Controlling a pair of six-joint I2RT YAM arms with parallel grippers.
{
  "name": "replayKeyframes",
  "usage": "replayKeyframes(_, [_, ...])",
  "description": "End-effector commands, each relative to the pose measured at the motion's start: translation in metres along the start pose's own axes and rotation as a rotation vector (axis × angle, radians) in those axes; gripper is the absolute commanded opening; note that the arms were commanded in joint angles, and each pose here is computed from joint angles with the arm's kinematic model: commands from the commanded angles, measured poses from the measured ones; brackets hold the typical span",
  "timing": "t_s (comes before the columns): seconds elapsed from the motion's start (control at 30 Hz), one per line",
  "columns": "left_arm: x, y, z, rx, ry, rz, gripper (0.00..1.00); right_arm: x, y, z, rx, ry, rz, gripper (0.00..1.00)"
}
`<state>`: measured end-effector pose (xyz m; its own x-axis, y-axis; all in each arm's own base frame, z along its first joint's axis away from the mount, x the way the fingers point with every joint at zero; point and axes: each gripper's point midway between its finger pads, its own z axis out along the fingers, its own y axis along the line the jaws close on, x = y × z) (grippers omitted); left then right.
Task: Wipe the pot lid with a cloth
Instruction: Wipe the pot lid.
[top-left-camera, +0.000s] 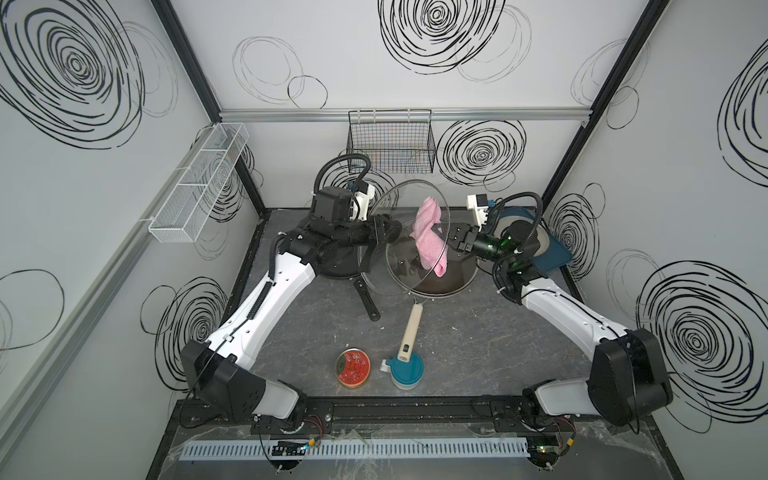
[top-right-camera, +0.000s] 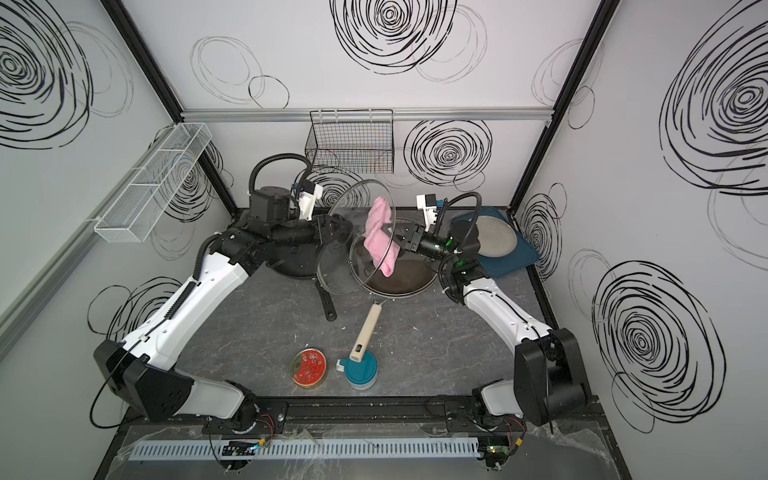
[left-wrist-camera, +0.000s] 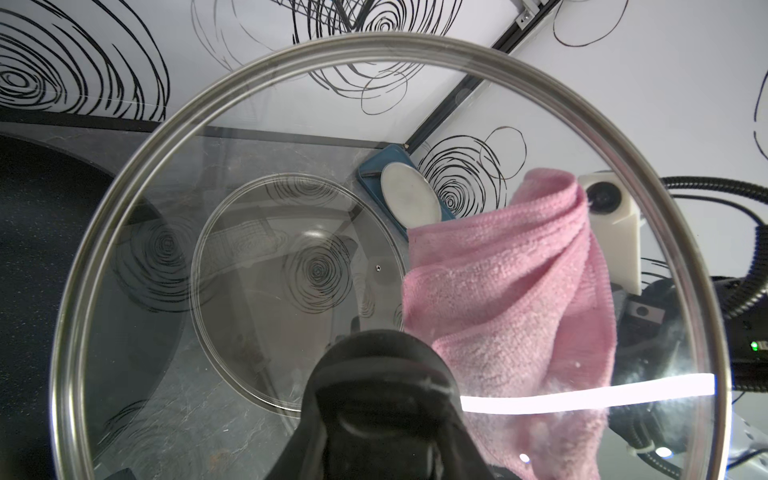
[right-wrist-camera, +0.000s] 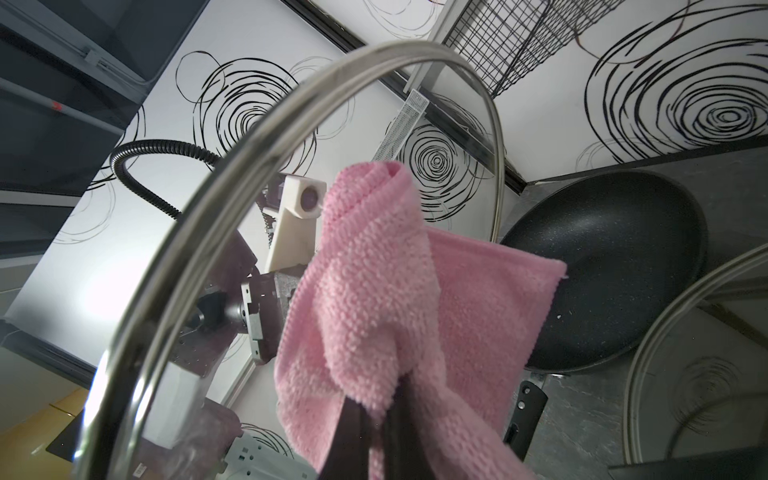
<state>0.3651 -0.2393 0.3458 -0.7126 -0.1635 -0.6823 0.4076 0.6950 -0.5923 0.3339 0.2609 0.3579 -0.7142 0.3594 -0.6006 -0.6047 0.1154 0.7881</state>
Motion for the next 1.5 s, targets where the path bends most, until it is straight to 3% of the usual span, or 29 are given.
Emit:
replayKeyframes(0.0, [-0.051,-0.052,-0.023,0.156,-0.191,0.105,0.0,-0.015,0.018,0.004,-0.073,-0.02,-0.041,0.0])
replayKeyframes(0.53, [-0.049,-0.09,-0.022,0.262,-0.193,0.118,0.0,-0.041,-0.017,0.049,-0.143,-0.034,-0.012,0.0])
replayKeyframes(0.93, [-0.071,-0.099,-0.03,0.288,-0.273,0.099,0.0,0.0,-0.027,0.085,-0.176,0.052,0.062,0.0])
replayKeyframes(1.13, [-0.083,-0.085,-0.027,0.236,-0.323,0.081,0.0,0.025,-0.014,0.082,-0.199,0.077,0.105,0.0])
replayKeyframes(1.47, [-0.103,-0.052,-0.035,0.164,-0.402,0.029,0.0,0.047,0.013,0.045,-0.174,0.084,0.121,0.0])
